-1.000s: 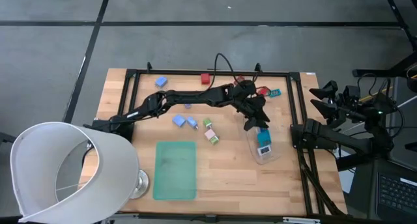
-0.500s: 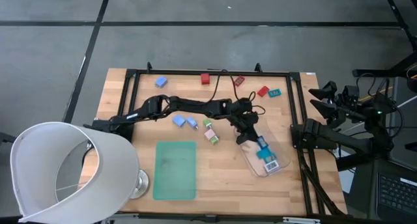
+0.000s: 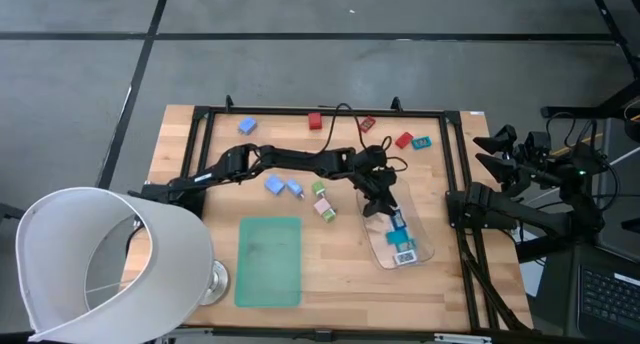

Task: Pick & Place Office items
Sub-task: Adjust the transparent bin on the table

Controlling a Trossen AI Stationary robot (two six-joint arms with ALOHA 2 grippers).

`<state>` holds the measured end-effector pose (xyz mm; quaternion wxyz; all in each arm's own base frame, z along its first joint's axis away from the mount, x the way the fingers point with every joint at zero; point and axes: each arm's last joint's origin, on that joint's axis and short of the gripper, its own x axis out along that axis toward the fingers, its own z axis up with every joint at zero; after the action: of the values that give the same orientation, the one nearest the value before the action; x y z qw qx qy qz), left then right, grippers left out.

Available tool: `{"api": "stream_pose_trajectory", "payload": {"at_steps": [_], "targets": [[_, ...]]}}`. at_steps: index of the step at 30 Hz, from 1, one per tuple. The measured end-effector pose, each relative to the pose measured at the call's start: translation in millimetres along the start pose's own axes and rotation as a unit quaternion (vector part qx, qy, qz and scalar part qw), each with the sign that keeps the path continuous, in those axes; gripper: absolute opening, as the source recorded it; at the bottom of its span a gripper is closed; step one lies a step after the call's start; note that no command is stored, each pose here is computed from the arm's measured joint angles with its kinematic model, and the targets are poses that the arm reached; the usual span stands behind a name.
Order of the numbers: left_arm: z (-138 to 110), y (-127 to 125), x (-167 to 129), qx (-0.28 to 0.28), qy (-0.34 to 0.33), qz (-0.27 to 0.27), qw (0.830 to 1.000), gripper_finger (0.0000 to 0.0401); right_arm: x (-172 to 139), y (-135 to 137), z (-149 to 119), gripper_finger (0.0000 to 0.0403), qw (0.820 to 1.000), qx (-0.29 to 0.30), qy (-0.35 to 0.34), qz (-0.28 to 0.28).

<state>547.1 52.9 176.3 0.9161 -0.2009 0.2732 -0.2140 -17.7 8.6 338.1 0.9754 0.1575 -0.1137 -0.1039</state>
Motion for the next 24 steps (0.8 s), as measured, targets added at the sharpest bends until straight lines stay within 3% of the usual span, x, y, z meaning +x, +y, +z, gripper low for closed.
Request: {"api": "stream_pose_trajectory", "payload": {"at_steps": [4, 9, 24], "targets": [[-6, 1, -1, 0.01, 0.033, 0.003, 0.999, 0.0197, 0, 0, 0, 0.0263, 1.0, 0.0, 0.0, 0.0], [-16, 3, -2, 0.02, 0.071, 0.046, 0.996, 0.0161, 0, -1, 0, 0.0263, 1.0, 0.0, 0.0, -0.011], [8, -7, -10, 0.099, 0.006, 0.061, 0.993, 0.0146, 0, -2, -1, 0.0263, 0.999, 0.002, -0.006, -0.034]]}}
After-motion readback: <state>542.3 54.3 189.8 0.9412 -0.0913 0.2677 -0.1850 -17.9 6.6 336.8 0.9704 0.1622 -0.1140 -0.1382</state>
